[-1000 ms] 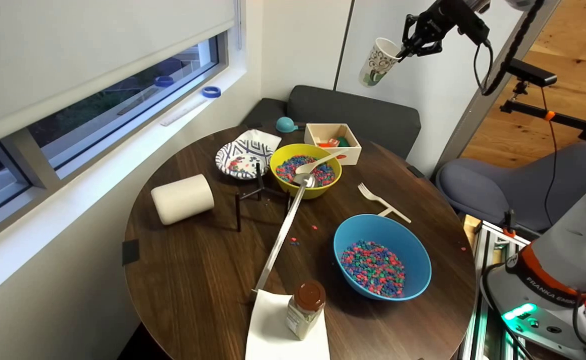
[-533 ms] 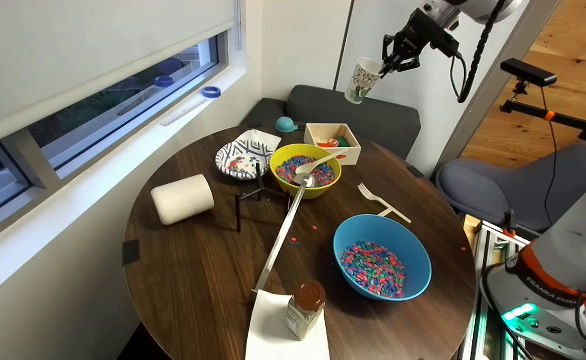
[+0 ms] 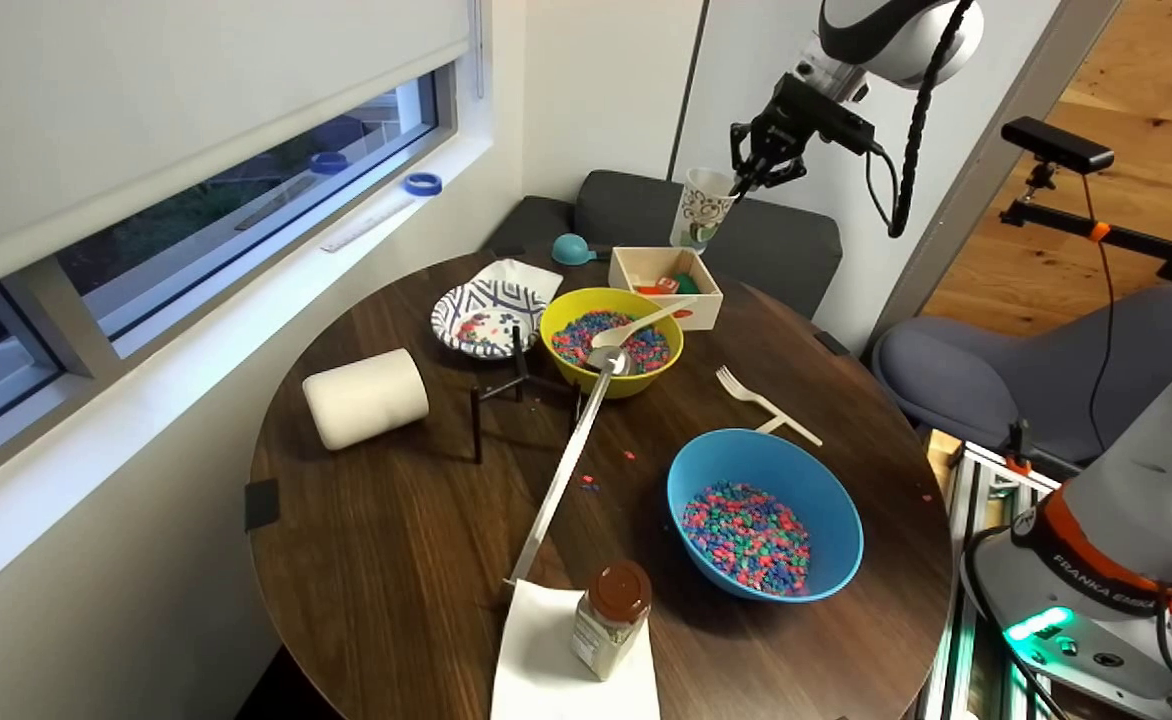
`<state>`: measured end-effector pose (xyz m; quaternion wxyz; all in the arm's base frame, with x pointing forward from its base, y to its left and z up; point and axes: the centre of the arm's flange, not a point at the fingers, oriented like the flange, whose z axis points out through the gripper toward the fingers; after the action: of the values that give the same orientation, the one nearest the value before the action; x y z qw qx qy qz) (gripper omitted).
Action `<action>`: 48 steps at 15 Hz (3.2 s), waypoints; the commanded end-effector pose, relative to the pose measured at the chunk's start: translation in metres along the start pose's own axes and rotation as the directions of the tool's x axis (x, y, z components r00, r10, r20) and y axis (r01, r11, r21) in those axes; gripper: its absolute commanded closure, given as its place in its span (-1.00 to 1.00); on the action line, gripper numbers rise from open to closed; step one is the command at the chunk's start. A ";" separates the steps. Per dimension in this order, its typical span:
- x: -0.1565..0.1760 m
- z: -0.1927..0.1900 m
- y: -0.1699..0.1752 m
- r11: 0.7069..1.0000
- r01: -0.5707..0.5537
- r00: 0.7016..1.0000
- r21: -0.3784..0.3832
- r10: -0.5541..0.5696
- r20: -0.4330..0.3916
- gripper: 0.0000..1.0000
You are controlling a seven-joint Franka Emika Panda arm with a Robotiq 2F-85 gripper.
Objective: Move the cup to the right next to the box
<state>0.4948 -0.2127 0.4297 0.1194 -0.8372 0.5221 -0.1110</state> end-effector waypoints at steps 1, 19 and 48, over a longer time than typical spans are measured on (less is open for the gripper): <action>0.001 0.007 -0.012 0.999 0.028 0.999 -0.034 -0.028 -0.015 0.98; -0.024 0.018 -0.028 0.992 0.107 0.993 -0.065 -0.103 0.059 0.98; -0.065 -0.038 -0.043 0.942 0.332 0.937 -0.038 -0.325 0.130 -0.48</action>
<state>0.5151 -0.1705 0.4359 0.0914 -0.8949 0.4276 -0.0889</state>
